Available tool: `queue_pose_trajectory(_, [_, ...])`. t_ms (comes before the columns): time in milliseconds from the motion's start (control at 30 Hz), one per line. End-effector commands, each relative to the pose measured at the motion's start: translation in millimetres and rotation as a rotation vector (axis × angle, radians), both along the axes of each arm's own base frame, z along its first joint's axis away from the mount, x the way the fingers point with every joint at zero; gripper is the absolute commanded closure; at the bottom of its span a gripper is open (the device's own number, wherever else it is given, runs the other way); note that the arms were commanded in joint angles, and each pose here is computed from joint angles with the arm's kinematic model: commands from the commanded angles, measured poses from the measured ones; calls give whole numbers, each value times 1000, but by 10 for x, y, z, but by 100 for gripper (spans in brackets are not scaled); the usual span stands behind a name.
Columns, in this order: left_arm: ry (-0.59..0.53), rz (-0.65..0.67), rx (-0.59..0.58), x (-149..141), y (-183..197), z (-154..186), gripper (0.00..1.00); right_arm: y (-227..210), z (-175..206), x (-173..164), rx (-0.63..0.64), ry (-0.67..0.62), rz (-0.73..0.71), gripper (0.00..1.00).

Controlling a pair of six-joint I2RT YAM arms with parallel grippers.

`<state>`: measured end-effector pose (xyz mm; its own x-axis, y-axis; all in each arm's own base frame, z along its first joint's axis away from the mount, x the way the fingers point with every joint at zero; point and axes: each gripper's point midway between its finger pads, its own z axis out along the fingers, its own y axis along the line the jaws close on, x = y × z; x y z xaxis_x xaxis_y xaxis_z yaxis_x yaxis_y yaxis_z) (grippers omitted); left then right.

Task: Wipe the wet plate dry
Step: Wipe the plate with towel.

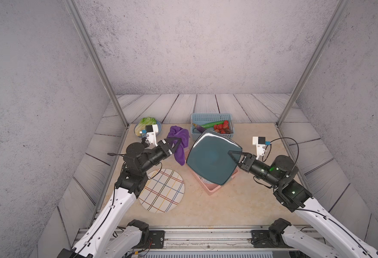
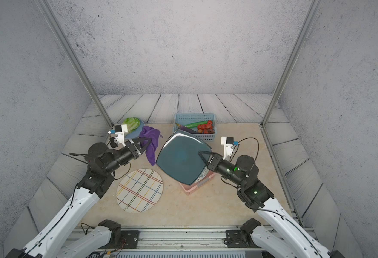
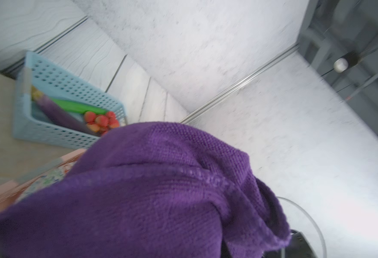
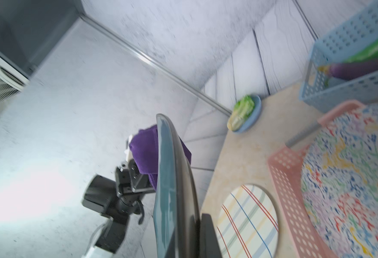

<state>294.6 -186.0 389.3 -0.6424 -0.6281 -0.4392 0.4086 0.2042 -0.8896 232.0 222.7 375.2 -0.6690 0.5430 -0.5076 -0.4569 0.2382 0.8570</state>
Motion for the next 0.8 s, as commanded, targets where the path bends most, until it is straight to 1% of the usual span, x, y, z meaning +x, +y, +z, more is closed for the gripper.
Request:
queue_pose_trajectory(0, [37,-199,-391,-105,-20,560,100,-31,1026,-424,281,-271,170,100])
queue_pose_trajectory(33, [20,-240,-468,-98,-41,708,100,13,1114,-464,311,-288,222,100])
queue_pose_trajectory(100, [-25,-307,-549,-150,-112,964,100,113,1145,-487,313,-291,294,100])
queue_pose_trajectory(200, [-63,-410,-600,-315,-348,1271,100,231,1103,-427,313,-269,329,100])
queue_pose_trajectory(333, [-76,-495,-657,-524,-601,1457,100,290,1119,-340,355,-264,339,100])
queue_pose_trajectory(433, [-83,-545,-695,-702,-742,1487,100,268,1230,-261,422,-281,316,100])
queue_pose_trajectory(500, [-76,-559,-708,-825,-846,1427,100,189,1404,-198,502,-320,277,100])
queue_pose_trajectory(567, [-58,-555,-717,-904,-927,1336,100,121,1622,-132,540,-360,249,100])
queue_pose_trajectory(667, [-52,-551,-762,-912,-876,1324,100,39,1786,14,547,-377,190,100])
queue_pose_trajectory(767, [-87,-537,-812,-865,-693,1453,100,-86,1768,122,559,-367,130,100])
